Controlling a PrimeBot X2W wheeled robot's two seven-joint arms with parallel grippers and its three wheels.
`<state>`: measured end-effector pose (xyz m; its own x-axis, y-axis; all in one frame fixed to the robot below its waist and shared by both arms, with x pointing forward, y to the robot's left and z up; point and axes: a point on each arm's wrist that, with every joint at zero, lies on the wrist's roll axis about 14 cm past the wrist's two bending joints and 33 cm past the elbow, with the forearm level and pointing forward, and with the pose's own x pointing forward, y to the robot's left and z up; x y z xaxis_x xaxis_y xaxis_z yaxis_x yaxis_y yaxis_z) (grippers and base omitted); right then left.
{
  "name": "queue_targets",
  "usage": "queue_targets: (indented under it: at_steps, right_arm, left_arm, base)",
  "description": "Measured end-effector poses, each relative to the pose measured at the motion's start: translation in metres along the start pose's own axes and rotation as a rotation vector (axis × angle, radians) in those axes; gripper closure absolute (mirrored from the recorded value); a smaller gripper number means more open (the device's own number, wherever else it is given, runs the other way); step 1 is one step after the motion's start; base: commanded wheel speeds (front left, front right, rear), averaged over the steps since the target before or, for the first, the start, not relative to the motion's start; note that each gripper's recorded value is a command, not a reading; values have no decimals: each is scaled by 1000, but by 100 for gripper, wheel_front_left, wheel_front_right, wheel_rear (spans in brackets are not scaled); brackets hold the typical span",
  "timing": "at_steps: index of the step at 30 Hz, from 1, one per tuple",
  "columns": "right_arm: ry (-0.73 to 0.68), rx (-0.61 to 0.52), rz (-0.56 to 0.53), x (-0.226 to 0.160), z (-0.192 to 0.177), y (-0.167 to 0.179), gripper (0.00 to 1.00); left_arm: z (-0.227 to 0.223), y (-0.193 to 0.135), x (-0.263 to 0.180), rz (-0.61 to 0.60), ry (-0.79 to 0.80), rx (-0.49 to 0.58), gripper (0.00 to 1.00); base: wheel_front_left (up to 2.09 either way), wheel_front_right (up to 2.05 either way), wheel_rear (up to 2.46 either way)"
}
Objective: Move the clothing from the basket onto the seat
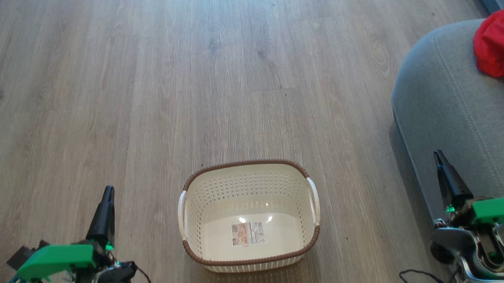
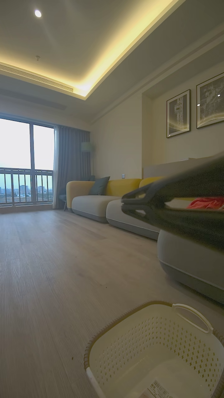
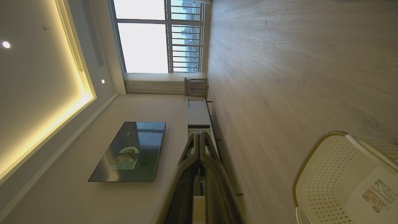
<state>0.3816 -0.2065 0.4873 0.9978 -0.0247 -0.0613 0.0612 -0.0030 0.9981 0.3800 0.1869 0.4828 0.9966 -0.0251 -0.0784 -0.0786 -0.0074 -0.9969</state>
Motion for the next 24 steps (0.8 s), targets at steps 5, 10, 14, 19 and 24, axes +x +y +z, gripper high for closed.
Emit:
queue_targets:
  at_steps: [5,10,14,19,24]
  right_arm:
    - [0,0,0,0,0,0,100]
    - [0,0,0,0,0,0,100]
    - [0,0,0,0,0,0,100]
    - [0,0,0,0,0,0,100]
    - [0,0,0,0,0,0,100]
  left_arm:
    - [0,0,0,0,0,0,100]
    - [0,0,0,0,0,0,100]
    - [0,0,0,0,0,0,100]
    - [0,0,0,0,0,0,100]
    - [0,0,0,0,0,0,100]
  base:
    - [0,0,0]
    - [0,0,0]
    - [0,0,0]
    - [0,0,0]
    - [0,0,0]
